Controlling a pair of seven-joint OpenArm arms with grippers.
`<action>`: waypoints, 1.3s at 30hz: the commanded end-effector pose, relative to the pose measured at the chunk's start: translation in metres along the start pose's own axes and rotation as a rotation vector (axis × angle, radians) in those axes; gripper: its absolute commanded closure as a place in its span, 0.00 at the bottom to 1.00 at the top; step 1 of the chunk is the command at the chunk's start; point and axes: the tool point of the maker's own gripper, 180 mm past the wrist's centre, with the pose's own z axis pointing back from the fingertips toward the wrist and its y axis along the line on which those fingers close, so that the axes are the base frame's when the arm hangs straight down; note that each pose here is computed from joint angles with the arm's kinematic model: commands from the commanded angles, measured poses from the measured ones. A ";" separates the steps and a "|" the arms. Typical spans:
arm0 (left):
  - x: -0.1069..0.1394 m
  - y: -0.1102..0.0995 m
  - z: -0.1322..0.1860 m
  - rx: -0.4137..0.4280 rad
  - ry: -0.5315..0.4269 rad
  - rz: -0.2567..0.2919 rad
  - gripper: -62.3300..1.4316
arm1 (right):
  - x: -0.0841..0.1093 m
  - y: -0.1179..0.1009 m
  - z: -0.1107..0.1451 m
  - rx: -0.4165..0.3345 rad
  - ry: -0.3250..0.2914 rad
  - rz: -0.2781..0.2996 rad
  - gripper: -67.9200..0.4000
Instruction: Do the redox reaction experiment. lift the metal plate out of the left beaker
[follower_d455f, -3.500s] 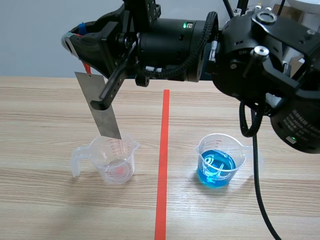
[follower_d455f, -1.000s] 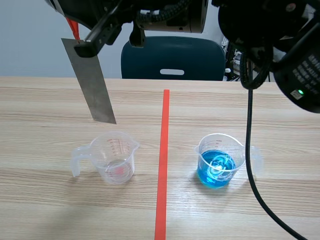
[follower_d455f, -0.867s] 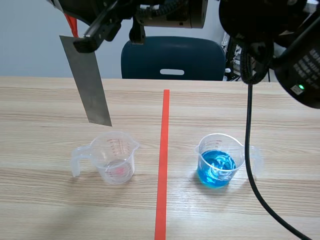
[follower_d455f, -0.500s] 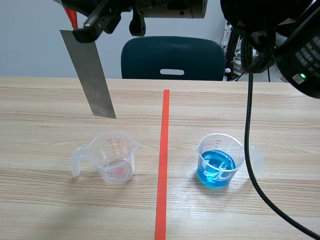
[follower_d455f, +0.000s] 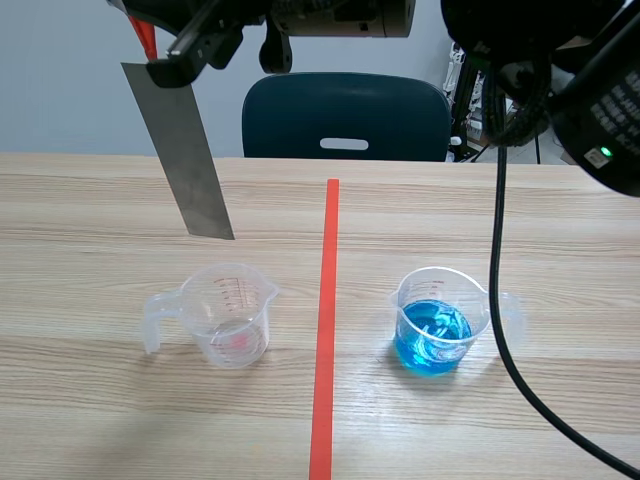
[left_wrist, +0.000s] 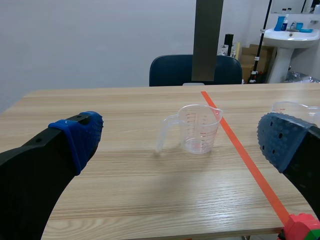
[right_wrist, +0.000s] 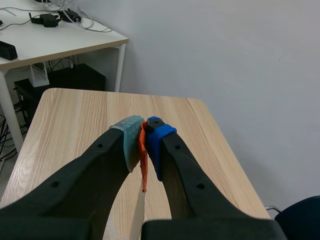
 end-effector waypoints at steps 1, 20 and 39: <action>0.010 0.000 -0.002 0.000 -0.057 -0.001 0.00 | 0.020 -0.001 -0.001 0.002 -0.054 0.024 0.99; 0.010 0.000 -0.002 0.000 -0.057 -0.001 0.00 | 0.020 0.004 -0.001 0.029 -0.059 0.020 0.99; 0.010 0.000 -0.002 0.000 -0.057 -0.001 0.00 | 0.021 0.004 -0.001 0.031 -0.063 0.014 0.99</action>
